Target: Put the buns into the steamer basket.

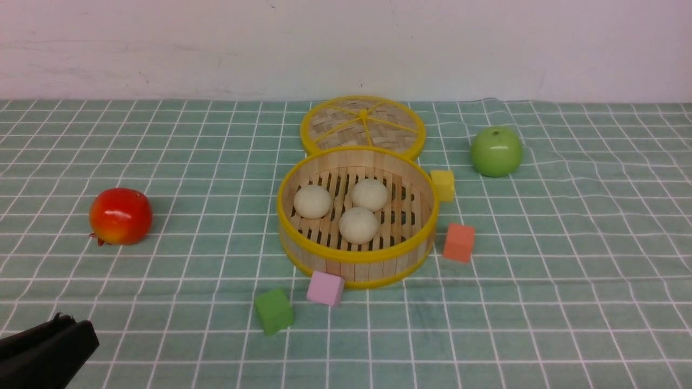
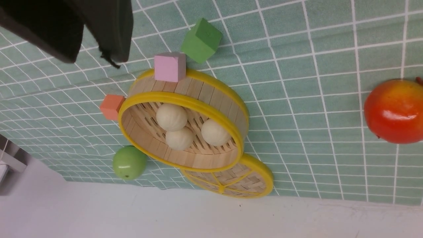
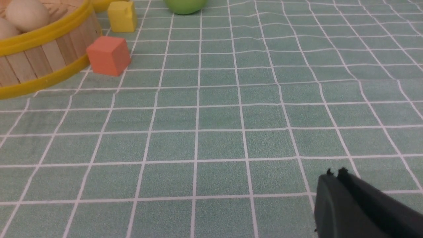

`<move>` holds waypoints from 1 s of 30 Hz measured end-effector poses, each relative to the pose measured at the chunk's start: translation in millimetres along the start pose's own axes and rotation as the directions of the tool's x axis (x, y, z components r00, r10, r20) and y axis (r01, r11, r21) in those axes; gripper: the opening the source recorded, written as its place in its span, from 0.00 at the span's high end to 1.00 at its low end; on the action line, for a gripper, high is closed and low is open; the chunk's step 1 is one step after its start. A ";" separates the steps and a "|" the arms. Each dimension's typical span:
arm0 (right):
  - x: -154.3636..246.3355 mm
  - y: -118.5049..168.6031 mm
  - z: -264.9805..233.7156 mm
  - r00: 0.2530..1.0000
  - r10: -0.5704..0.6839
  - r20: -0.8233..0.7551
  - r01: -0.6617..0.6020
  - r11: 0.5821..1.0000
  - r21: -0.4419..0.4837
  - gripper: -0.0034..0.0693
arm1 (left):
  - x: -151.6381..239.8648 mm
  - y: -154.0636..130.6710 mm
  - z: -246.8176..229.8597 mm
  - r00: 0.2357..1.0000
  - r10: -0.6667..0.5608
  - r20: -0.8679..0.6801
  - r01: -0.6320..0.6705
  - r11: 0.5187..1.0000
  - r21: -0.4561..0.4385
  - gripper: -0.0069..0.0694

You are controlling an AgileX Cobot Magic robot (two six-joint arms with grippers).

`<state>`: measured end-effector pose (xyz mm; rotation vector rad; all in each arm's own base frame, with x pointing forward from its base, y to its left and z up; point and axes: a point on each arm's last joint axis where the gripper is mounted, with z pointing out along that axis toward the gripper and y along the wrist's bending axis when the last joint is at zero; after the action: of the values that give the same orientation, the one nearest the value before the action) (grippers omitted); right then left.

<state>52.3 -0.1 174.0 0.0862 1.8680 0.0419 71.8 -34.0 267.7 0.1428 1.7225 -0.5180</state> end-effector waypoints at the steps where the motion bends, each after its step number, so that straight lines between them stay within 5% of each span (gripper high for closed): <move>1: 0.0 0.0 0.0 1.000 0.000 0.000 0.000 1.000 0.000 0.96 | 0.0 0.0 0.0 1.000 0.000 0.000 0.000 1.000 0.000 0.72; 11: 0.0 0.0 0.0 1.000 0.000 0.000 0.000 1.000 0.000 0.95 | 1.1 4.2 -1.9 0.994 0.086 0.061 -0.084 0.996 -0.034 0.72; 17: 0.0 0.0 0.0 1.000 0.000 0.000 0.000 1.000 0.000 0.94 | 16.3 23.5 -18.1 0.956 0.092 0.277 -0.026 0.972 -0.233 0.85; 19: 0.0 0.0 0.0 1.000 0.000 0.000 0.000 1.000 0.000 0.94 | 29.5 28.0 -20.6 0.958 0.094 0.270 -0.017 0.962 -0.273 0.92; 26: 0.1 0.0 0.0 1.000 0.000 -0.001 0.000 1.000 0.000 0.92 | 89.1 42.7 -15.9 0.998 0.003 -0.059 -0.023 0.934 -0.356 0.93; 30: 0.1 0.0 0.0 1.000 0.000 -0.001 0.000 1.000 0.000 0.92 | 93.8 43.3 -16.5 0.995 -0.049 -0.091 0.012 0.930 -0.367 0.93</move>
<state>52.3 -0.1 173.9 0.0864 1.8688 0.0422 52.1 -6.0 168.8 -0.1286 1.8905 -0.2063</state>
